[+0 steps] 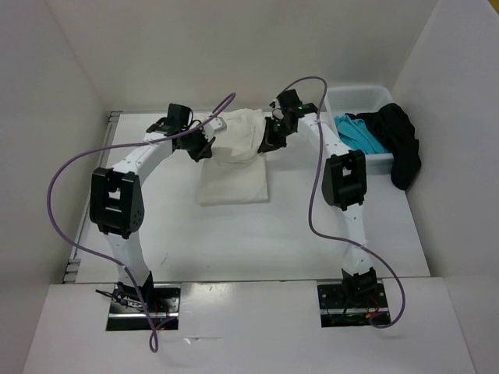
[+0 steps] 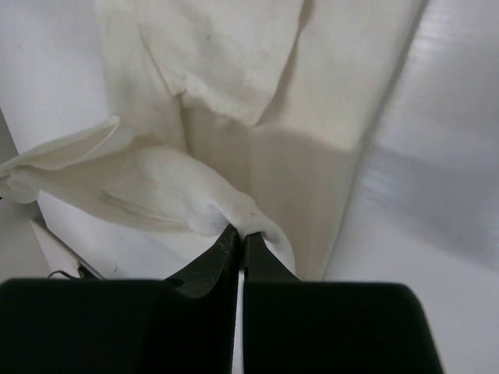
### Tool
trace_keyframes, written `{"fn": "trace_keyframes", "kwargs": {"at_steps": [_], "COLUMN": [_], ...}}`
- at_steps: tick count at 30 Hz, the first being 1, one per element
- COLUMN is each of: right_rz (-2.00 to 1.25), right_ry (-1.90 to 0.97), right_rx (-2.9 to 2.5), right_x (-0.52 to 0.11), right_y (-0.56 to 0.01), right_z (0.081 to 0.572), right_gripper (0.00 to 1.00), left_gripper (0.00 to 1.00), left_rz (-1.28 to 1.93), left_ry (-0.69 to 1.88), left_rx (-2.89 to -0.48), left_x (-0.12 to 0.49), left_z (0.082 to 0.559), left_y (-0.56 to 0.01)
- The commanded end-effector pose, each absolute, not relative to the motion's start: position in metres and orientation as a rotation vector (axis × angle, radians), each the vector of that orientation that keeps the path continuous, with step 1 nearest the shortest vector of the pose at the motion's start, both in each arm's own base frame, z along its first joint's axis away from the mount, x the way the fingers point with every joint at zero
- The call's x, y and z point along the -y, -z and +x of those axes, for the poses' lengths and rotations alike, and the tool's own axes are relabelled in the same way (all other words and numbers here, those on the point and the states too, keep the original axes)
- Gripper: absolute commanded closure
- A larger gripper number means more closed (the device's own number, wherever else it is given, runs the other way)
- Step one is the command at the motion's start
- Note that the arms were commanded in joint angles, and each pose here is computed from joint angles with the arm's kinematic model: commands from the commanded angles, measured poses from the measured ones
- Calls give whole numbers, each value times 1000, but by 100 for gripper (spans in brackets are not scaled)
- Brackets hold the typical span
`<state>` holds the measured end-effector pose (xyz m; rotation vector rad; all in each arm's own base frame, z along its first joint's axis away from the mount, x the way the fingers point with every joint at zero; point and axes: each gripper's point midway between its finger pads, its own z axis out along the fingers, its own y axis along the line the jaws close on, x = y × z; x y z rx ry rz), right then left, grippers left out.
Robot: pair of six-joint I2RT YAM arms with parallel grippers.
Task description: Fold and stack the t-shirts
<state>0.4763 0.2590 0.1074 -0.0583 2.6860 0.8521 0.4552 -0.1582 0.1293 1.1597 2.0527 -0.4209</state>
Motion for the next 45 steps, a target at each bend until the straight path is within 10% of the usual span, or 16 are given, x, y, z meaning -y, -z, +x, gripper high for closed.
{"fn": "trace_keyframes", "kwargs": {"at_steps": [1,7,12,21,27,34,45], "right_rz": [-60,7,-24,-23,5,68,41], "right_ry": [-865,-915,-910,-643,-646,-666,-793], "right_rx": [-2761,-2761,-2753,-2622,-2589,-2674,-2745], "right_x": [-254,-246,-247,-219,-223,-206,-234], "right_y": [-93,-76,-67,-116,-121,-87,-50], "right_z": [480,495,502,526,505,433,369], "right_gripper": [100,91,53,59,59,41,34], "left_gripper": [100,100,99,83,52,31,16], "left_rz": [1101,1065,1022,946,879,877,1559], "left_ry": [437,409,330,283,202,126,168], "left_rx": [-2032,-2080,-2141,-2210,-2235,-2120,-2152], "left_x": [155,143,130,117,97,80,111], "left_z": [479,492,496,524,535,537,362], "left_y": [-134,-115,-90,-55,-53,-131,-60]}}
